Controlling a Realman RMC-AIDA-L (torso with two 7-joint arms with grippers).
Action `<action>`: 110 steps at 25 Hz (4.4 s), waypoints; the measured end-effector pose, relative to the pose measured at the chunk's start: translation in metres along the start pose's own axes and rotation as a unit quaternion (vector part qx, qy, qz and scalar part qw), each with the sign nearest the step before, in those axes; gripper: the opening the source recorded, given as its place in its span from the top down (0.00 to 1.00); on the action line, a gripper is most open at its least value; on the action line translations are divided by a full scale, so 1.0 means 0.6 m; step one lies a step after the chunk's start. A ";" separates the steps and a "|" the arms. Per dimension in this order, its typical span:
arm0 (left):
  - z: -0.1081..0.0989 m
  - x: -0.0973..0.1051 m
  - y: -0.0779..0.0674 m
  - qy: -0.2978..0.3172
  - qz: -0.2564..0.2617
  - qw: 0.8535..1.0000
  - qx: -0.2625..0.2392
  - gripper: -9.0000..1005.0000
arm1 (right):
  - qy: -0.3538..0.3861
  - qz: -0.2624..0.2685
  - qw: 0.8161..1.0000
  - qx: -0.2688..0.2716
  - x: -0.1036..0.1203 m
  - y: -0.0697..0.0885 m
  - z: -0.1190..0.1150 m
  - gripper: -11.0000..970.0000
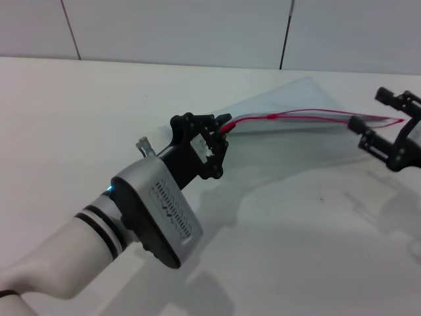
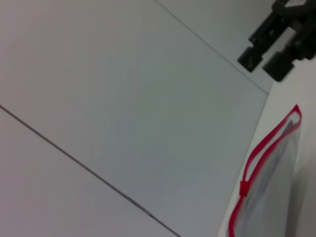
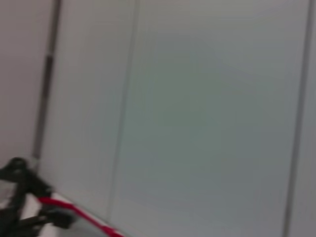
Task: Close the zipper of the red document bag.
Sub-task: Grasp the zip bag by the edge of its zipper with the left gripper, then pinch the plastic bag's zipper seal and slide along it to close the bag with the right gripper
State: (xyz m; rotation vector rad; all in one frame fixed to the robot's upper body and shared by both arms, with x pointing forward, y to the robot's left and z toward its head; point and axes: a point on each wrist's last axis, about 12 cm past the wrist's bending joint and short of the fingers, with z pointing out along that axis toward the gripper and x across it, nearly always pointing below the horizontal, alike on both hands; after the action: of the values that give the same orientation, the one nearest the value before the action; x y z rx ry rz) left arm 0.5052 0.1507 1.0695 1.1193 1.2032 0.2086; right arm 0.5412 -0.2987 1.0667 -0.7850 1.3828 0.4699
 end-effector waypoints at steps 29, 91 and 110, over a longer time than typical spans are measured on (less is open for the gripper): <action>-0.017 -0.016 -0.030 -0.045 0.015 0.999 0.024 0.94 | -0.037 -0.372 0.923 -0.094 0.008 0.082 0.092 0.38; -0.016 -0.014 -0.037 -0.046 0.022 0.998 0.040 0.94 | 0.019 -0.434 0.900 -0.040 0.030 0.064 0.073 0.91; -0.019 -0.015 -0.041 -0.049 0.023 0.998 0.044 0.94 | 0.211 -0.430 0.864 0.157 0.061 -0.045 0.026 0.85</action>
State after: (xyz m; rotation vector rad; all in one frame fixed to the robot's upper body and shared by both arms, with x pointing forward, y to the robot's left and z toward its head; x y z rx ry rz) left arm 0.4821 0.1394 1.0566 1.2205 1.1082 0.1359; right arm 0.5769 -0.3105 1.0367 -1.1683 1.2915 -0.6503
